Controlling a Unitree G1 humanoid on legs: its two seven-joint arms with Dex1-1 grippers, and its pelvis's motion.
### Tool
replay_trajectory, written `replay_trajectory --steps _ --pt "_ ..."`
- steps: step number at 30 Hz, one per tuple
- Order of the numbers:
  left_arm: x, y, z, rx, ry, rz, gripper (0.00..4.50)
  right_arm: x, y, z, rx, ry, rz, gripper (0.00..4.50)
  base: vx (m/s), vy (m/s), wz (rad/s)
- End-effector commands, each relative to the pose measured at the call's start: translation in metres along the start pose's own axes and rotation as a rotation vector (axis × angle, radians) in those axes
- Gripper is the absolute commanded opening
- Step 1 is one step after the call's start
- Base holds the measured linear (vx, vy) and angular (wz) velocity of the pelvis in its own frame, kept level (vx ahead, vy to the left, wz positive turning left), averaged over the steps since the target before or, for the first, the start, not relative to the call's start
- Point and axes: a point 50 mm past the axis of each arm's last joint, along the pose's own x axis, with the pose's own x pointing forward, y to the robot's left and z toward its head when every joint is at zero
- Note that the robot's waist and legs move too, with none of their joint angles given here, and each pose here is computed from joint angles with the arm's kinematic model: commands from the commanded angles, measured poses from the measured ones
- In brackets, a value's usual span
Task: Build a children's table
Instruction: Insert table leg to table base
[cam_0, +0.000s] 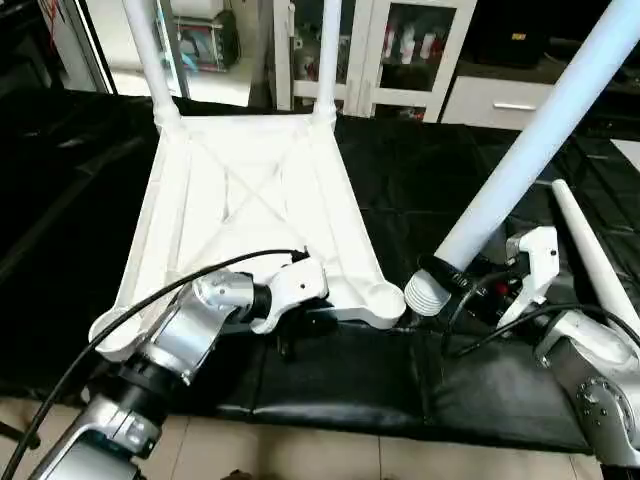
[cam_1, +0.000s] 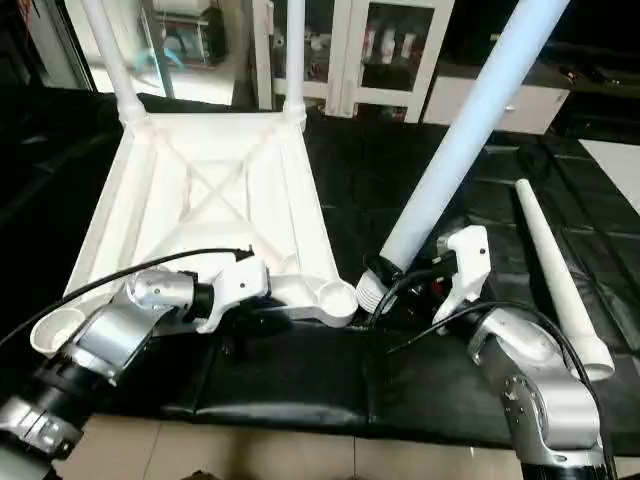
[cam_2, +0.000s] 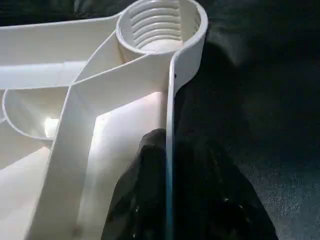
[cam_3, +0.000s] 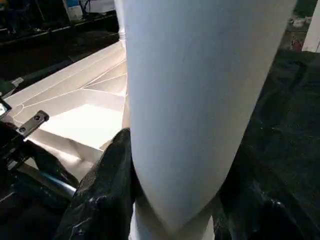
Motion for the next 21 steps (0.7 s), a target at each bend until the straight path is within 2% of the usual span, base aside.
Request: replay_trajectory --steps 1,8,10,11,13,18,21 --pt "0.002 0.002 -0.003 0.025 0.031 -0.013 0.85 0.002 -0.001 0.008 -0.024 -0.017 0.01 1.86 0.0 0.0 0.0" --pt "0.001 0.004 -0.005 0.004 0.024 -0.031 0.85 0.011 0.004 0.007 -0.02 -0.015 0.051 1.86 0.0 0.0 0.0" --pt "0.001 0.003 -0.005 0.0 0.021 -0.033 0.71 0.013 0.005 0.007 -0.016 -0.014 0.062 1.86 0.0 0.0 0.0" --pt "0.001 0.003 -0.005 -0.013 0.011 -0.035 0.71 0.02 0.006 0.007 0.008 -0.012 0.084 1.86 0.0 0.0 0.0" --pt "0.002 0.003 -0.005 -0.017 0.007 -0.045 0.43 0.027 0.007 0.007 0.031 -0.003 0.104 1.86 0.0 0.0 0.0" --pt "0.004 0.002 -0.005 -0.032 -0.002 -0.061 0.05 0.043 0.007 0.002 0.032 0.033 0.155 1.86 0.0 0.0 0.0" --pt "0.006 0.0 -0.005 -0.035 0.002 -0.065 0.05 0.05 0.006 0.002 0.044 0.035 0.175 1.86 0.0 0.0 0.0"
